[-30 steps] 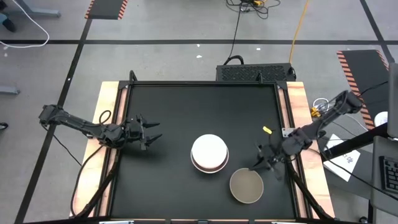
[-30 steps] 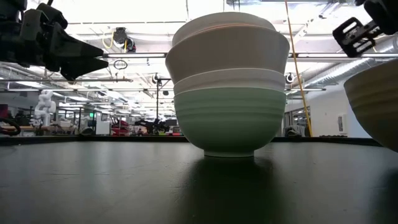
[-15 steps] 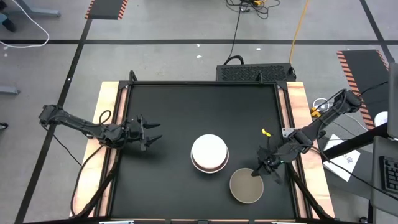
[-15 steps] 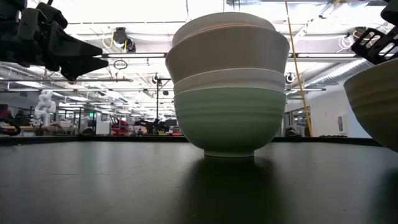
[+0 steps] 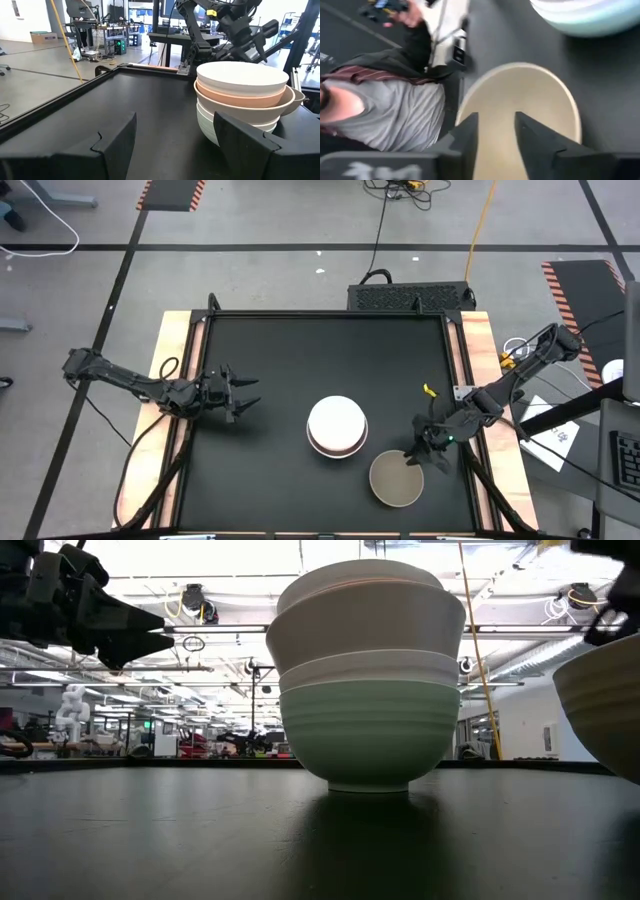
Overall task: Nest bowls inside each other
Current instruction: Stack the brown bowl on the white bowl
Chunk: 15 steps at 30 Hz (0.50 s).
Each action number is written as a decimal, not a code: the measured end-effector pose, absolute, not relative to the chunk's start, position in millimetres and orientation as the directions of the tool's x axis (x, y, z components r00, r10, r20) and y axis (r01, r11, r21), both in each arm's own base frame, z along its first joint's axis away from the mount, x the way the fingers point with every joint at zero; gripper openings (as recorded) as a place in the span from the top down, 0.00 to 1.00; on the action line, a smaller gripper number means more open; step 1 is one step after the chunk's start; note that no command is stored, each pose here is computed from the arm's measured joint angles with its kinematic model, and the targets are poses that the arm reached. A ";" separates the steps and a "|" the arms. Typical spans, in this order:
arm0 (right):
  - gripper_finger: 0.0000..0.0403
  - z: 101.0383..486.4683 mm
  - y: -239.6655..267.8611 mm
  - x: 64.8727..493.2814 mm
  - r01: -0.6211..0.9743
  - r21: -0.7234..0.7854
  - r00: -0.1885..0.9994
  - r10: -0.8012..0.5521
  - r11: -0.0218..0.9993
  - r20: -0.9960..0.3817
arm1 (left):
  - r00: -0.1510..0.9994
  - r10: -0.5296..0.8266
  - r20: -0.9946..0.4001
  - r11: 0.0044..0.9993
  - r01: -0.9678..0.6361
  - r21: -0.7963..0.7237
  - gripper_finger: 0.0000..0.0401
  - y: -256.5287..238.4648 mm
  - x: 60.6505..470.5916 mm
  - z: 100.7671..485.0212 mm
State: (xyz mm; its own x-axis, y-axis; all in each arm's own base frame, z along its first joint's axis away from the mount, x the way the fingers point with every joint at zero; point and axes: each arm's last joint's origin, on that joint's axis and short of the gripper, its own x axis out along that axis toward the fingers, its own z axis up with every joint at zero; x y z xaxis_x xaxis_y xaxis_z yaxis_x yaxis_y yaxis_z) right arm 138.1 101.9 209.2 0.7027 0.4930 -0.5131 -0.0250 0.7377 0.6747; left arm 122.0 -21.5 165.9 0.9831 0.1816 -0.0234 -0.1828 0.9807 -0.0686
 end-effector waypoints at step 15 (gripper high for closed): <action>0.48 193.3 86.4 134.4 0.296 0.672 0.615 0.403 0.679 -0.678 | 0.983 0.182 -0.029 0.982 -0.183 -0.051 0.33 -21.5 122.0 165.4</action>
